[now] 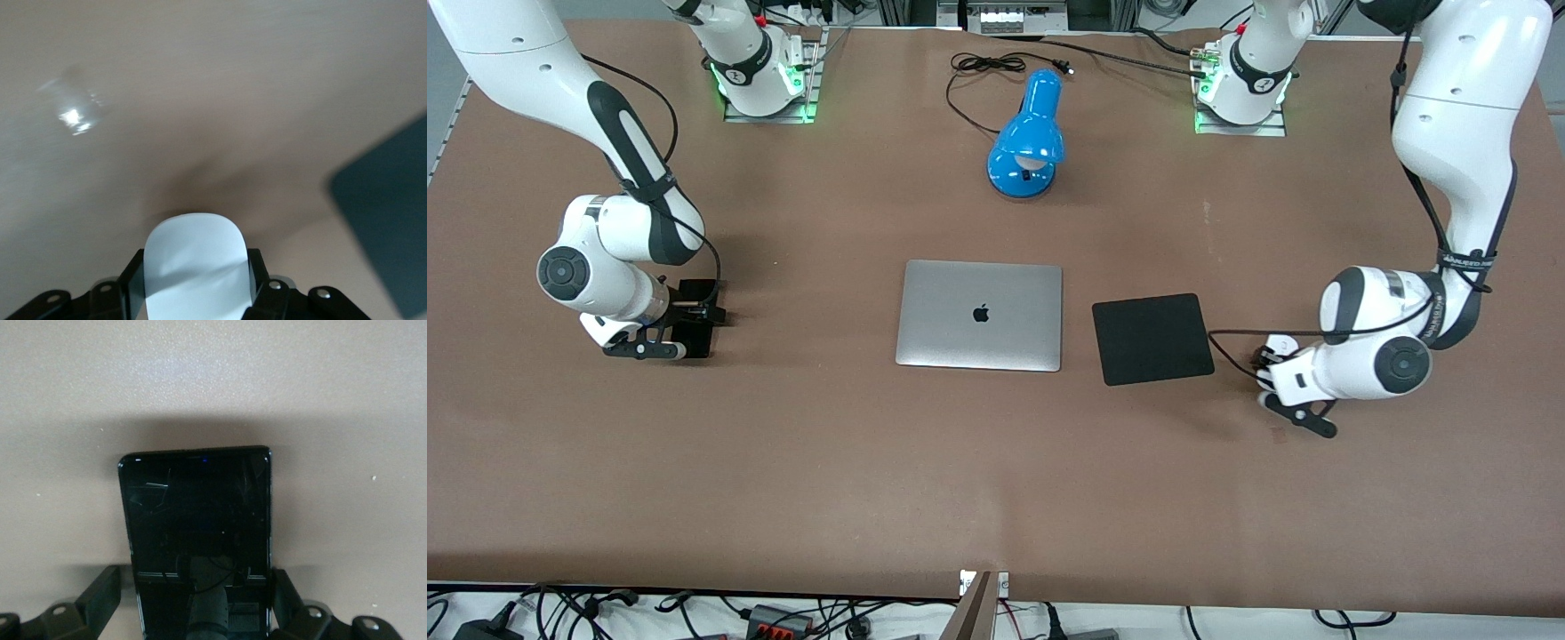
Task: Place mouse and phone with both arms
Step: 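Carry the white mouse with the left gripper onto the black mouse pad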
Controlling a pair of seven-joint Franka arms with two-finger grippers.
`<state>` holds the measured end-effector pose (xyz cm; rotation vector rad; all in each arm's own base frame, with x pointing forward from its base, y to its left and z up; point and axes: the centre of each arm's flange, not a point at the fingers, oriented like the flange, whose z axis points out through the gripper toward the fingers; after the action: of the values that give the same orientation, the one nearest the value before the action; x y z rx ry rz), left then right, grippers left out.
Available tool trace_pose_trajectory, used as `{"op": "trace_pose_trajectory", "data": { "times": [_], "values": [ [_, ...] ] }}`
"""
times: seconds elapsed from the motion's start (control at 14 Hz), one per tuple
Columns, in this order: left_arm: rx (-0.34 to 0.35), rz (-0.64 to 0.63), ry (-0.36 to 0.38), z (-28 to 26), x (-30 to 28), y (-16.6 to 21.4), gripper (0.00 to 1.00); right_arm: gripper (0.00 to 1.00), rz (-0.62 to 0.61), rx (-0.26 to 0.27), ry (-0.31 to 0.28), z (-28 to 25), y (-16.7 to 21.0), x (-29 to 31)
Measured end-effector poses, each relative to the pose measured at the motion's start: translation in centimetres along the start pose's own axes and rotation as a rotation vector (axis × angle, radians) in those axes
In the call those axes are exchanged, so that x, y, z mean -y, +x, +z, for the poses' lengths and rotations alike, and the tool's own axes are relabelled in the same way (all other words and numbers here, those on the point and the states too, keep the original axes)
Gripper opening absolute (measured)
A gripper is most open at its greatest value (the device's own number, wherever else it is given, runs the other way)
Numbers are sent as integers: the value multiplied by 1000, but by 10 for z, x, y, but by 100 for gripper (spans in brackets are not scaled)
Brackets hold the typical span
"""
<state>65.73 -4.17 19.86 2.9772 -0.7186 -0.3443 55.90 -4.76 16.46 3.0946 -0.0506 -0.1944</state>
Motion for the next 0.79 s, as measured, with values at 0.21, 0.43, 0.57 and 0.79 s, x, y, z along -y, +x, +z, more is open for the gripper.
{"op": "trace_pose_trajectory", "data": {
  "times": [0.21, 0.43, 0.57, 0.79],
  "values": [
    [74, -119, 16, -34, -70, 21, 63, 86, 1, -4, 1, -2, 1, 0],
    [108, -174, 42, -21, -134, 38, 63, 79, 2, -5, 1, -5, 1, 0],
    [103, -180, 31, -2, -142, 44, 63, 79, -3, -7, 1, -5, 2, 0],
    [87, -225, -9, 17, -143, 49, 63, 79, -12, -6, 1, -22, 10, 4]
  ]
}}
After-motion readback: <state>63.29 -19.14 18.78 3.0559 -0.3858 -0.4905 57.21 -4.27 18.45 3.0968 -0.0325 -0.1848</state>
